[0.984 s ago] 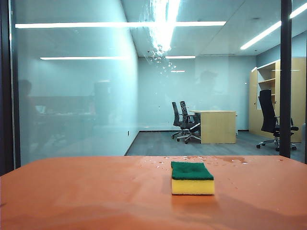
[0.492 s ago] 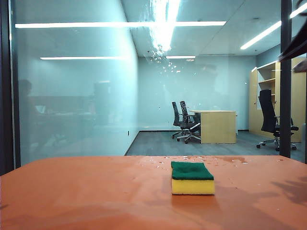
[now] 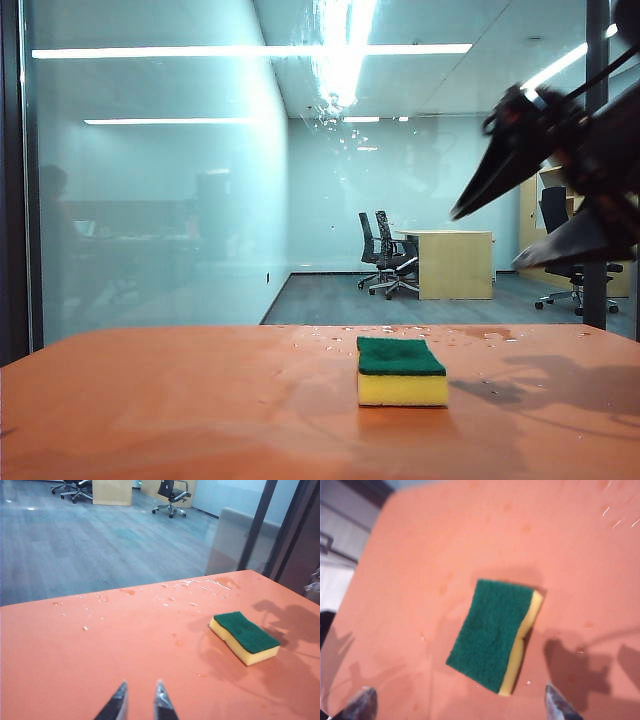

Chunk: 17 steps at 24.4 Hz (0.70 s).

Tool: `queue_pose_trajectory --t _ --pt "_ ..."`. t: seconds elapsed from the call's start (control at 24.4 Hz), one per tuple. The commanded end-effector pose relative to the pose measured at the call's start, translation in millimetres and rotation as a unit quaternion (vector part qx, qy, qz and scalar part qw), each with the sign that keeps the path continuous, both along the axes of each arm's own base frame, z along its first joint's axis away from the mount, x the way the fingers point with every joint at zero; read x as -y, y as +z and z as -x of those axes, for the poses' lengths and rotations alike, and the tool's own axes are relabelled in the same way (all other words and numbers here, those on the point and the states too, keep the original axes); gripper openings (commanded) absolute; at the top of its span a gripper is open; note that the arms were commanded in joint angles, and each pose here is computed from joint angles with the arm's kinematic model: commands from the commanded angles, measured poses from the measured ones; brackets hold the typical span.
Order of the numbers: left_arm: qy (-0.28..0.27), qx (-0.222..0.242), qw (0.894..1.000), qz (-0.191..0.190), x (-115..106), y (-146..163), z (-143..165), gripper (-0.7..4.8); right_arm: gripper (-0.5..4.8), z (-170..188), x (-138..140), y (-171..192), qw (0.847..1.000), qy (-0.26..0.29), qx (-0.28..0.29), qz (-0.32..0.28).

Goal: Pick up the sponge from the table, wipe the water off the glass, and finally place the sponge back on the table.

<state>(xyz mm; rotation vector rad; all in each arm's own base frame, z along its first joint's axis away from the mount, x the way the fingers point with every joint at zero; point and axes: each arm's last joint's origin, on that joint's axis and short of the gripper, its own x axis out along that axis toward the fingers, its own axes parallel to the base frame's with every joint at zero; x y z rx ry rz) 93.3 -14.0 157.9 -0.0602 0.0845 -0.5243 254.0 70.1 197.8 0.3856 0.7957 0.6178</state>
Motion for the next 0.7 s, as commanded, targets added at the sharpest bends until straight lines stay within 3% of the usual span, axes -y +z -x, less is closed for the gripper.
queue_pose_trajectory --t 0.04,0.29,0.7 --pt "-0.002 0.004 1.0 0.0 0 2 0 0.72 4.28 -16 -12 -11 0.999 0.018 -0.03 -0.01" --pt "-0.002 0.001 1.0 0.0 0 1 0 0.72 4.27 -42 -28 -38 0.995 0.029 -0.09 -0.005" --pt "-0.002 0.001 1.0 0.0 0 1 0 0.72 4.26 -69 -56 -68 0.992 0.036 -0.121 0.03"
